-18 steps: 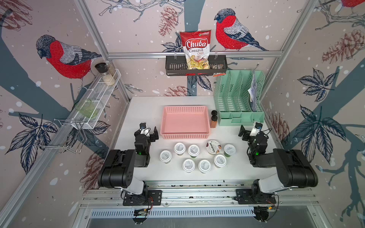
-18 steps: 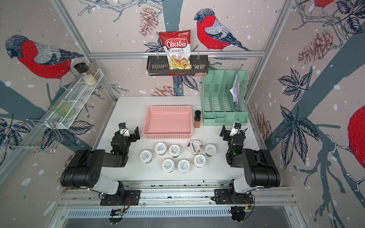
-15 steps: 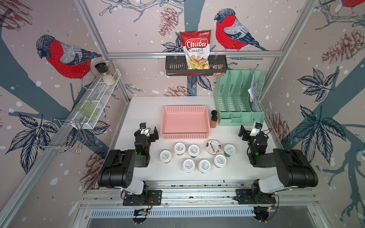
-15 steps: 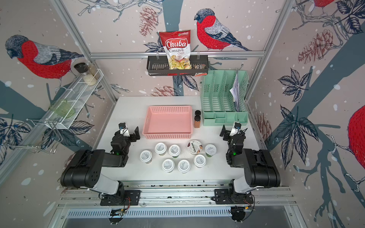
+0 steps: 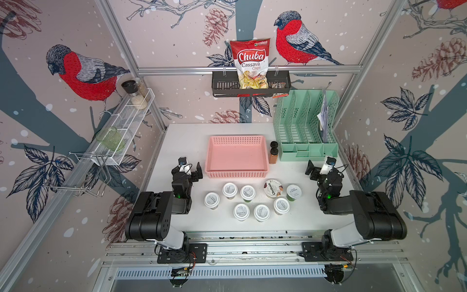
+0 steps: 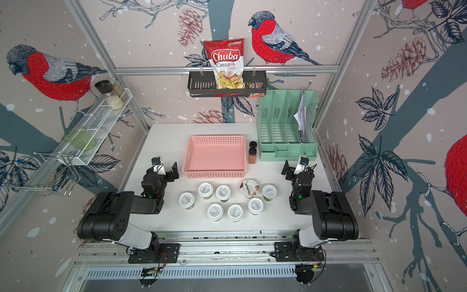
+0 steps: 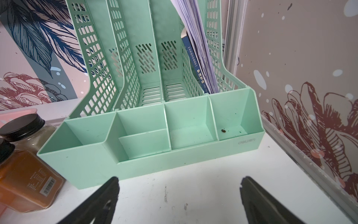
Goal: Put the yogurt in the basket
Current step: Pick up the yogurt from the center of the board.
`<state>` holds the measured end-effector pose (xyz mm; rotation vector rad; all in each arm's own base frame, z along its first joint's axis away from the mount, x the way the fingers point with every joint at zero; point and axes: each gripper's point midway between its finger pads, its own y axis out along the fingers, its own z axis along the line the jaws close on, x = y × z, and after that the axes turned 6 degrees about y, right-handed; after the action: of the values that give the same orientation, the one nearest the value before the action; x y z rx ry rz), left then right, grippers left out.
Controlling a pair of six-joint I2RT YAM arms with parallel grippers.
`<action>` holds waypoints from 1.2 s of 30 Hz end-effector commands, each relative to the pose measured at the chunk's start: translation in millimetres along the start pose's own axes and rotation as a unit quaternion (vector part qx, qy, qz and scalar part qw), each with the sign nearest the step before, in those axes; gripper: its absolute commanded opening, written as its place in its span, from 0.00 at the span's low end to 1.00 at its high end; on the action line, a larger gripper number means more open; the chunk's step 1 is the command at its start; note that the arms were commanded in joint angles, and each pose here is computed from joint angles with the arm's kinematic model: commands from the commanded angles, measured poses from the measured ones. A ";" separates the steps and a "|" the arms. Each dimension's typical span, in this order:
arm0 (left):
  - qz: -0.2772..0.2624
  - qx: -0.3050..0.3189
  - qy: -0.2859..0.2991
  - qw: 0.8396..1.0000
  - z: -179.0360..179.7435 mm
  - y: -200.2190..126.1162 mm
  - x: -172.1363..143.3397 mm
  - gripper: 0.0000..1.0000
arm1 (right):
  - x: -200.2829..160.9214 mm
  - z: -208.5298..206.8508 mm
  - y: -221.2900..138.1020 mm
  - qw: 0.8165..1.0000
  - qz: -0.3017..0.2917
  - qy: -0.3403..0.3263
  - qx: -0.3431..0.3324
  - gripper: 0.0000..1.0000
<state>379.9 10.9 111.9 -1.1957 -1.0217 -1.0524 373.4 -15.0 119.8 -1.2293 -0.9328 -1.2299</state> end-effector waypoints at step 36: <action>0.131 0.055 -0.106 0.984 -57.0 -29.7 148.4 0.98 | -39.9 110.7 -154.7 0.896 0.440 0.066 -0.013 0.99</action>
<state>389.0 -58.5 250.6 -1.3231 -1.0267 -0.6393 240.7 105.9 133.7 -1.3612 -0.2267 -0.6496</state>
